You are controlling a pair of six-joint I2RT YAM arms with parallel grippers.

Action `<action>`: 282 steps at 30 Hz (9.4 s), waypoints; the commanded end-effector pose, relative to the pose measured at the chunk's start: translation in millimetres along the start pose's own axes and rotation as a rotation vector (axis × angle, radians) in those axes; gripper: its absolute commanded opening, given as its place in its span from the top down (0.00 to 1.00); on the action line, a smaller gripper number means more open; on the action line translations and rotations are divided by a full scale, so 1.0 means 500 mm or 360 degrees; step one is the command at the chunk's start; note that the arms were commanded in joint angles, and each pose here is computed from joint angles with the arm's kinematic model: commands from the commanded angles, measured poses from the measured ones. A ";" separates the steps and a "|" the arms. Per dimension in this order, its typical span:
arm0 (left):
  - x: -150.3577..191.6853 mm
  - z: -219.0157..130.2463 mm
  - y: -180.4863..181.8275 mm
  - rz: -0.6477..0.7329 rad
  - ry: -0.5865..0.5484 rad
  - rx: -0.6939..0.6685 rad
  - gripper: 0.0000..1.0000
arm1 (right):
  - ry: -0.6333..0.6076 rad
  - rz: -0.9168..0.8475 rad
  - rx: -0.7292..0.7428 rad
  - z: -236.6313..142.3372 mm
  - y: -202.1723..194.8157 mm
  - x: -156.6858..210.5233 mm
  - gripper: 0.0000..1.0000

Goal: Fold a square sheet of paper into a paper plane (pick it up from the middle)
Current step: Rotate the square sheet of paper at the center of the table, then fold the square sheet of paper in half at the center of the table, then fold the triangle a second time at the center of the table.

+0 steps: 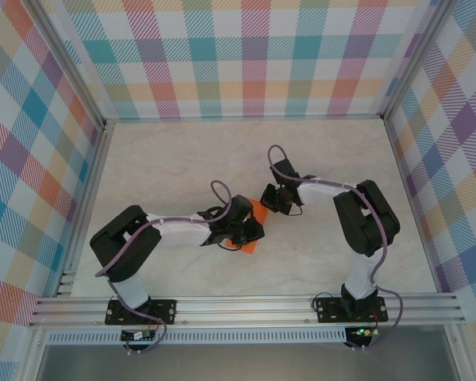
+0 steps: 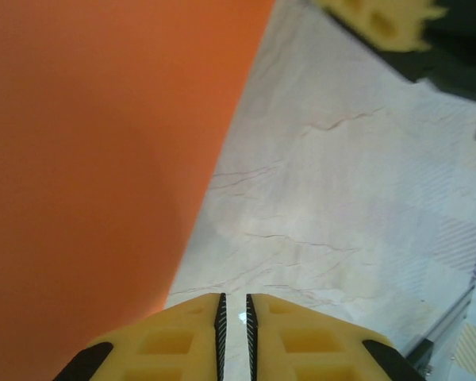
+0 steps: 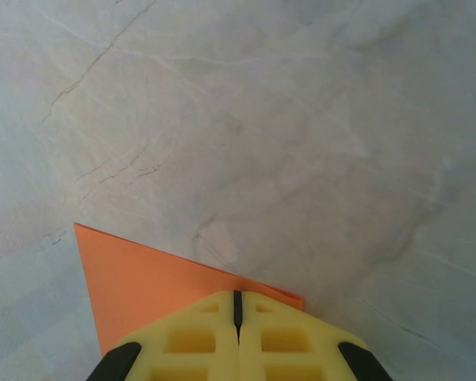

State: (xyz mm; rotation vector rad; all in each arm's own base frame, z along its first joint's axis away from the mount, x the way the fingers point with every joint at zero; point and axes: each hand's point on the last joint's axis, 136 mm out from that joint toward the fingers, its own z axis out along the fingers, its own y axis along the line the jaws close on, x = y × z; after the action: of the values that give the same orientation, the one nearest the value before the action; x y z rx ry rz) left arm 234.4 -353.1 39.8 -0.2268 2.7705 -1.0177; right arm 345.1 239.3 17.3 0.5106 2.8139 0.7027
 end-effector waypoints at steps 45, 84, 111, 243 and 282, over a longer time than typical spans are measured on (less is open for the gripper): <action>0.051 0.020 0.136 -0.0109 0.0084 -0.0329 1.00 | 0.0530 -0.0327 -0.0276 -0.002 -0.027 0.178 1.00; 0.078 0.014 0.165 -0.0114 0.0151 -0.0366 1.00 | 0.0047 -0.0331 -0.0312 0.010 -0.021 -0.096 1.00; -0.095 -0.158 0.122 -0.0134 -0.0208 -0.0311 0.38 | 0.0167 -0.0484 -0.0031 -0.041 0.007 0.045 0.68; -0.032 -0.085 0.081 -0.0020 0.0062 -0.0228 0.57 | 0.0344 -0.0351 0.0201 0.065 -0.080 0.069 0.70; -0.030 -0.062 0.090 0.0051 0.0050 -0.0456 0.43 | 0.0361 -0.0350 0.0204 0.069 -0.086 0.075 0.70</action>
State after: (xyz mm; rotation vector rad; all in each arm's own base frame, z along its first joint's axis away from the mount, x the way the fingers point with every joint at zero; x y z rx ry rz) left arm 239.1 -283.1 26.4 -0.2682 2.9537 -0.5503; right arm 337.5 242.2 15.4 0.1122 2.9306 0.6633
